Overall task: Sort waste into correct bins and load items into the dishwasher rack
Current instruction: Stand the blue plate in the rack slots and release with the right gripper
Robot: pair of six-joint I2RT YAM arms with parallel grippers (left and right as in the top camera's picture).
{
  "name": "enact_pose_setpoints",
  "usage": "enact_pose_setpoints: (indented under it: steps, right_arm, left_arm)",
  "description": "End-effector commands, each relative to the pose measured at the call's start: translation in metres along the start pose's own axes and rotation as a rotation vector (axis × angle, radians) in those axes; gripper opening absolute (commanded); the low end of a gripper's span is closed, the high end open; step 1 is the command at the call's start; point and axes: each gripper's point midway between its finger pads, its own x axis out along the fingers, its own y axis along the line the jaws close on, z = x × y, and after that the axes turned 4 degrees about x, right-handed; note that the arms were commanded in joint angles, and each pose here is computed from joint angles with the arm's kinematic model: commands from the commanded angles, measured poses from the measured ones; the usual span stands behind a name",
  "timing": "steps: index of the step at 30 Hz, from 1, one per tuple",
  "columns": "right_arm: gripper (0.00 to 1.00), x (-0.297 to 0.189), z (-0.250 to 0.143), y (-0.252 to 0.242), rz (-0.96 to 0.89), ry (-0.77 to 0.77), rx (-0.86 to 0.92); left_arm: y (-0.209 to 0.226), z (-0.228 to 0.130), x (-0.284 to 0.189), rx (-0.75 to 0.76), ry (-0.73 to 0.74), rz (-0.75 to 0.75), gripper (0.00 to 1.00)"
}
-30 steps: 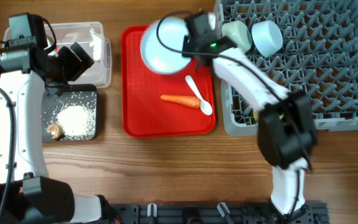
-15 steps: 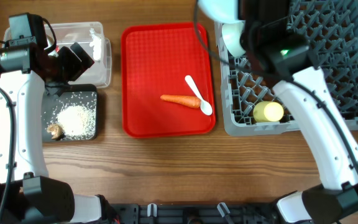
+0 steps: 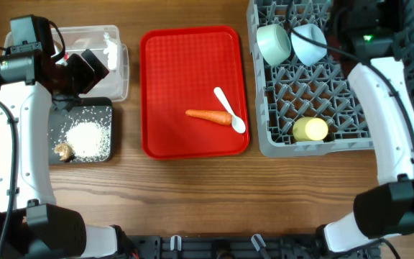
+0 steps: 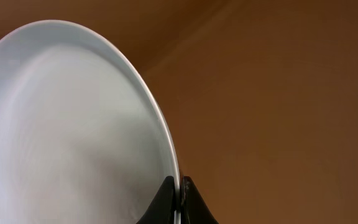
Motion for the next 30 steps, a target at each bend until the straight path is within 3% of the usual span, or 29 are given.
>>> enact_pose_setpoints:
  steps: [1,20,30]
  right_arm:
    - [0.04,0.022,-0.013,-0.002,-0.039,0.049,-0.049]
    - [0.04,0.077,-0.025,0.089,0.133,0.036,-0.182]
    - [0.04,0.088,-0.009,0.075,0.033,-0.010,-0.179]
  left_arm:
    - [0.002,0.000,-0.001,-0.006,-0.004,0.005,1.00]
    - [0.002,0.000,-0.001,-0.006,-0.004,0.005,1.00]
    - [0.000,0.003,-0.001,-0.004,-0.018,-0.002,1.00]
